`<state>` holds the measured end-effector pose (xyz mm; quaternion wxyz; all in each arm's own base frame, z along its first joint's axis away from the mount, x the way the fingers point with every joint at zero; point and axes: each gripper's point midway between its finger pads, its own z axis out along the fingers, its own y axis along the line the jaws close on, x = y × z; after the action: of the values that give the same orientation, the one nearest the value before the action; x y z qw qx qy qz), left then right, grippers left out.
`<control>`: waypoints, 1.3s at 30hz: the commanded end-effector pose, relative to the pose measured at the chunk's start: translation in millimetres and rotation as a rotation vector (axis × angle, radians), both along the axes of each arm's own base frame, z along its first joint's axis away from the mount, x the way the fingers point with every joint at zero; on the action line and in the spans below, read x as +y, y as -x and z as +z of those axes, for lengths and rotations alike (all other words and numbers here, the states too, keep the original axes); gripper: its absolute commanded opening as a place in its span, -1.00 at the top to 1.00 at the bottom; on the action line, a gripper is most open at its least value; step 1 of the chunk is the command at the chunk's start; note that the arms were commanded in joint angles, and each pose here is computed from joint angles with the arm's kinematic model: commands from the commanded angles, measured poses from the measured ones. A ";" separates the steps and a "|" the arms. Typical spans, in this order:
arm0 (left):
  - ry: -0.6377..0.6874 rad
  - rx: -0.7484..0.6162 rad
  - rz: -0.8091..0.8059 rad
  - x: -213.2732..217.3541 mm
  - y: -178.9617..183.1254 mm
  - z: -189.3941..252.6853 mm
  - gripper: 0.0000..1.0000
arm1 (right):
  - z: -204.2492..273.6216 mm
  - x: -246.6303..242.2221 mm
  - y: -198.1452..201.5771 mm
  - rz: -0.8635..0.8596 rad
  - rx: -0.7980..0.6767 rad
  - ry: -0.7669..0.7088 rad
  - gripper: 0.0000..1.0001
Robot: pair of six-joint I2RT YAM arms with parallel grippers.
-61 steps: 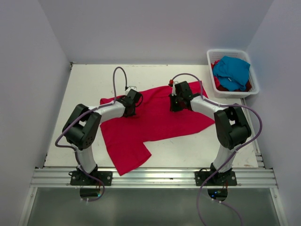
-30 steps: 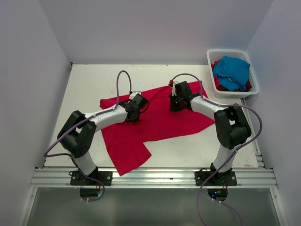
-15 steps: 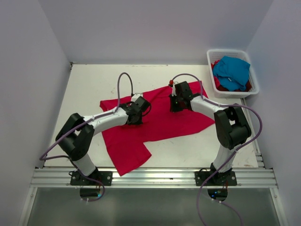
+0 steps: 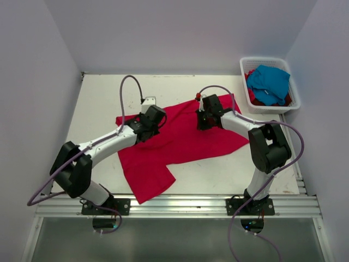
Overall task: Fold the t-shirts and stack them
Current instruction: Fold the flattened tshirt in 1/3 of the way
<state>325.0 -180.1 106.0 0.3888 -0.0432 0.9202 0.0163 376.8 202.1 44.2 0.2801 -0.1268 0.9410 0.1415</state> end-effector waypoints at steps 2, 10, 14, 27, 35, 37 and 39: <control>0.038 -0.123 0.034 18.0 -52.3 19.0 1.00 | 27.3 5.9 -3.1 0.026 -0.056 -0.027 1.00; -0.015 0.005 0.209 58.1 -56.9 -38.8 1.00 | 31.3 4.7 -2.2 0.026 -0.063 -0.019 1.00; -0.041 0.019 0.280 74.6 -47.1 -50.8 0.78 | 27.7 5.7 -0.7 0.031 -0.055 -0.016 1.00; -0.011 0.046 0.360 104.1 -45.3 -72.1 0.06 | 23.2 7.7 0.9 0.039 -0.046 -0.010 1.00; -0.016 0.046 0.372 110.2 -37.8 -83.0 0.08 | 20.6 9.0 1.3 0.043 -0.039 -0.015 1.00; -0.019 0.036 0.371 112.2 -39.4 -84.2 0.10 | 20.0 9.2 1.6 0.044 -0.037 -0.015 1.00; -0.010 0.021 0.370 111.9 -42.9 -83.3 0.13 | 20.2 9.5 1.3 0.047 -0.039 -0.015 1.00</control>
<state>355.6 -71.3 20.7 0.3429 -0.1905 0.9145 0.0991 372.4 205.6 48.4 0.2801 -0.1366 0.9395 0.1420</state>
